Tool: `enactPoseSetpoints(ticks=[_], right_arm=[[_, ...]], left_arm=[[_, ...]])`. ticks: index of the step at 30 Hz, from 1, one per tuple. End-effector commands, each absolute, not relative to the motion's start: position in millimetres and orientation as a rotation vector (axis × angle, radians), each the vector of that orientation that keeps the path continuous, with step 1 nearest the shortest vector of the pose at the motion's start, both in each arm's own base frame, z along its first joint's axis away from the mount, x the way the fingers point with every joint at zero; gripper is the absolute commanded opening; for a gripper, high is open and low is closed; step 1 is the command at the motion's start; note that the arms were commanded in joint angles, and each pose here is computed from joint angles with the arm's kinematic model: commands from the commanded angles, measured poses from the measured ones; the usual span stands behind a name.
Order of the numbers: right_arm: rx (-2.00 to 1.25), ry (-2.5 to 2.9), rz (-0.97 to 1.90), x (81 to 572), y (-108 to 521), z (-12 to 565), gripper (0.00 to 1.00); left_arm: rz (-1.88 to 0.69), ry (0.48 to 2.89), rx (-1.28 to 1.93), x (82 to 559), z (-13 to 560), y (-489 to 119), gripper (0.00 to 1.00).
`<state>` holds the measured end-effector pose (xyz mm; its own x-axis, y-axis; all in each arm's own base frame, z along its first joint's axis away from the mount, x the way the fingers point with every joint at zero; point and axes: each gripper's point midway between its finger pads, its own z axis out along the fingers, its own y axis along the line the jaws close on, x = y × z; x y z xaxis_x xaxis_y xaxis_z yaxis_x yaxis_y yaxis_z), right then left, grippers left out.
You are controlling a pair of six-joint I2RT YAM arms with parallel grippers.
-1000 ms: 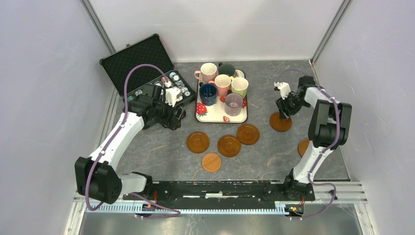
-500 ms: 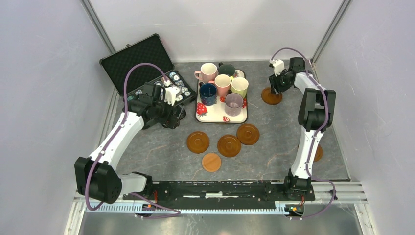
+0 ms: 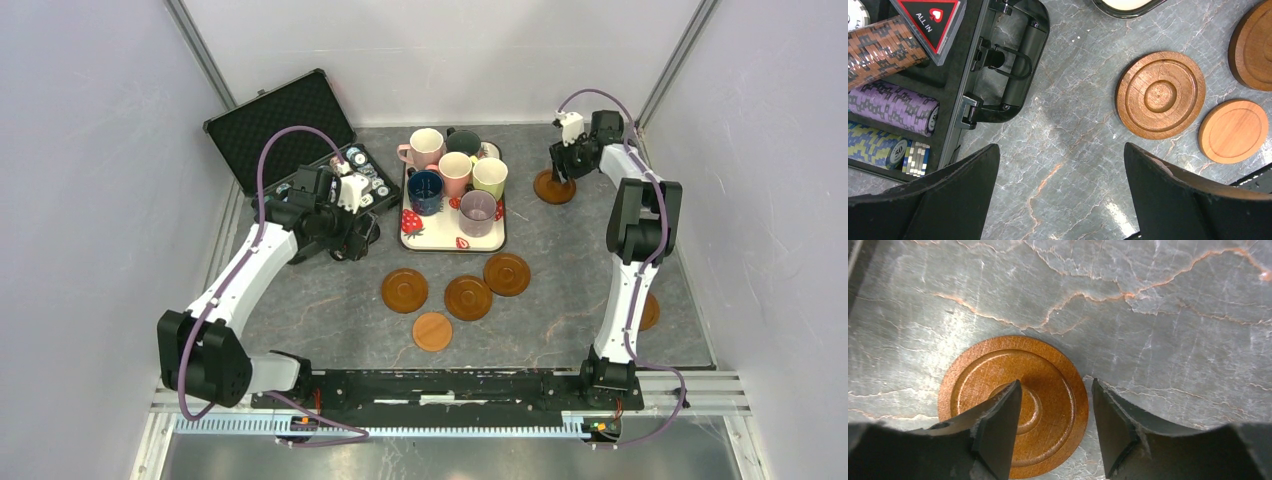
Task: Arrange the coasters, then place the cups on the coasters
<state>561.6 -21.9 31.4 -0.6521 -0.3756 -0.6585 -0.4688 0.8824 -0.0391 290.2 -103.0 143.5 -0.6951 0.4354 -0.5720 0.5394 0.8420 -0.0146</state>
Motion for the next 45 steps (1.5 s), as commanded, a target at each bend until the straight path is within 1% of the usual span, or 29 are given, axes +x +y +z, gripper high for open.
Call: enactPoseSetpoints(ticks=[1,3,6,10,15,20,26,32,35,41,45], right_arm=[[-0.593,2.149,0.162,583.7,-15.6,127.9,0.63],[-0.599,2.111,0.163,576.8,-15.6,154.4,0.7],[-0.639,2.099,0.182,549.9,-16.1,177.5,0.78],[-0.721,2.15,0.183,492.4,-30.7,180.1,0.85],[-0.857,2.25,0.19,406.4,-54.1,164.1,0.92],[-0.9,2.334,0.21,329.4,-81.4,149.5,0.96],[-0.994,2.44,0.234,249.5,-95.4,118.8,0.96],[-0.941,2.536,0.151,213.7,-133.4,91.2,0.96],[-0.908,2.581,0.17,202.1,-146.7,76.5,0.94],[-0.88,2.619,0.188,196.7,-153.3,50.3,0.92],[-0.841,2.638,0.112,200.2,-163.8,36.3,0.91]], left_arm=[[-0.259,2.391,0.657,300.7,164.2,-108.2,1.0],[-0.263,2.386,0.653,299.2,165.0,-108.0,1.0],[-0.275,2.379,0.646,296.5,166.2,-109.1,1.0],[-0.3,2.354,0.659,291.9,171.7,-111.6,1.0],[-0.335,2.338,0.681,282.8,171.9,-114.5,1.0],[-0.358,2.325,0.712,273.5,173.3,-115.7,1.0],[-0.355,2.338,0.736,262.6,163.7,-112.4,1.0],[-0.334,2.362,0.741,256.3,158.9,-107.4,1.0],[-0.33,2.364,0.74,253.8,157.3,-106.1,1.0],[-0.284,2.377,0.744,255.8,152.6,-100.1,1.0],[-0.28,2.401,0.742,256.0,146.5,-99.2,1.0]])
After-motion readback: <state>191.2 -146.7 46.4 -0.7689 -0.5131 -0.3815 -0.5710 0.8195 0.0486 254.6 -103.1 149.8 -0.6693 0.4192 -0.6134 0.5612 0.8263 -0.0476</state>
